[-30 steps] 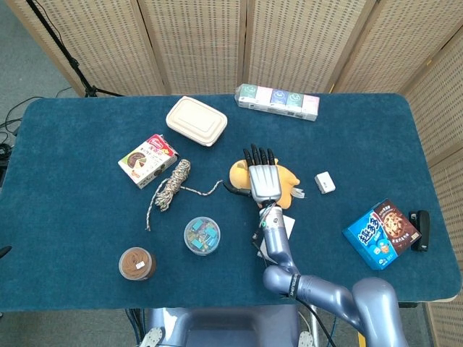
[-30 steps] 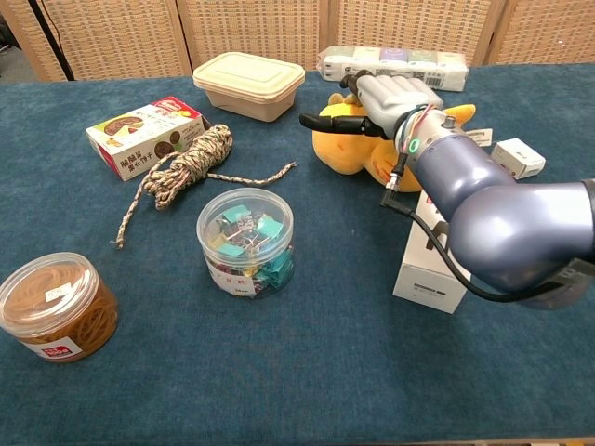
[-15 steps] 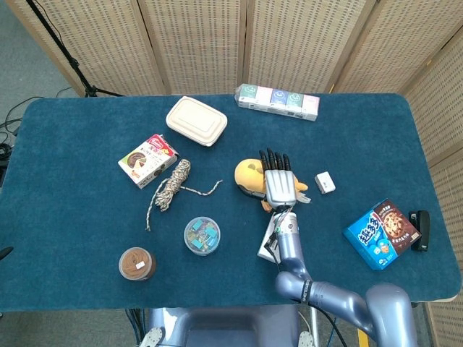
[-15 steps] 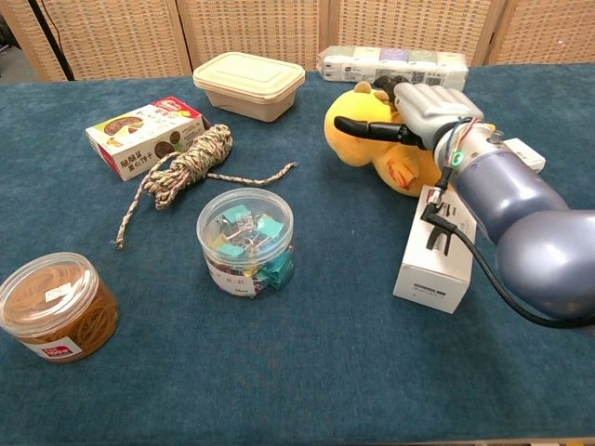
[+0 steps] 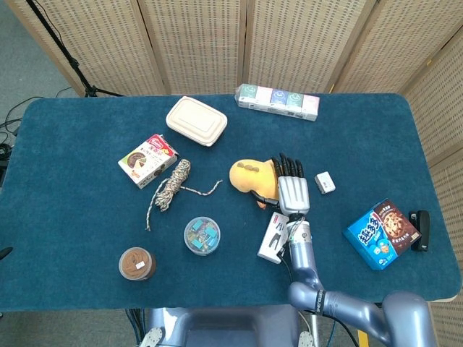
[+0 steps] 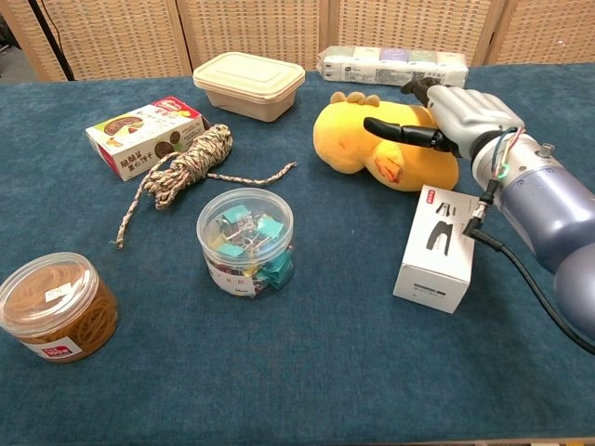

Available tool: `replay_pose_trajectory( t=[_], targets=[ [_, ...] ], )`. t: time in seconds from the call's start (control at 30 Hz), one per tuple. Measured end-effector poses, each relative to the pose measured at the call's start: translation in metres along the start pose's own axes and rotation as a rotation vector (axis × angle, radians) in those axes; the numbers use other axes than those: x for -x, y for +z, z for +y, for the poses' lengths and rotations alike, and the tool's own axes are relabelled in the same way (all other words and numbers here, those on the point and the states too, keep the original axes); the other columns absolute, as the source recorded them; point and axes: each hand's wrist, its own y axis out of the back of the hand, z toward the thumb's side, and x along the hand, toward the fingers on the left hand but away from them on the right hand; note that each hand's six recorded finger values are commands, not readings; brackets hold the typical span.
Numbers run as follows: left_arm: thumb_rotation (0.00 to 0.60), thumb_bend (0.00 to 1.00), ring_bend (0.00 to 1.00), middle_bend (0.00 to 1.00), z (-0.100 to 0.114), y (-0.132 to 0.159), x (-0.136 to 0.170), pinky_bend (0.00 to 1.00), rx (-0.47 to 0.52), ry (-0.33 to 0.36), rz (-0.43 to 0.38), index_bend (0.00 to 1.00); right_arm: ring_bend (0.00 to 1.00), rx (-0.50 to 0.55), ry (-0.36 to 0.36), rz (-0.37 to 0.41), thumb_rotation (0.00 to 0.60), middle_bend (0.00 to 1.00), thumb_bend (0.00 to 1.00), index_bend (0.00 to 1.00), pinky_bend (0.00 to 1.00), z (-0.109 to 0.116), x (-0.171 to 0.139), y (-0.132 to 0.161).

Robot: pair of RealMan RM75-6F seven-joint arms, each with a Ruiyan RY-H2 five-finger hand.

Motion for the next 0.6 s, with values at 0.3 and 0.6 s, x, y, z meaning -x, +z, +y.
replay_pose_trajectory(
  t=[0.3,0.6],
  targets=[
    [0.600,0.00,0.00,0.00,0.000,0.000,-0.001,0.00,-0.003,0.001,0.004,0.00,0.00,0.016,-0.005,-0.007,0.000,0.00,0.00,0.00,0.00,0.003,-0.007,-0.014],
    [0.600,0.00,0.00,0.00,-0.003,0.001,-0.001,0.00,-0.016,-0.005,0.004,0.00,0.00,0.029,-0.088,0.040,0.000,0.00,0.00,0.00,0.00,0.041,-0.025,-0.022]
  ],
)
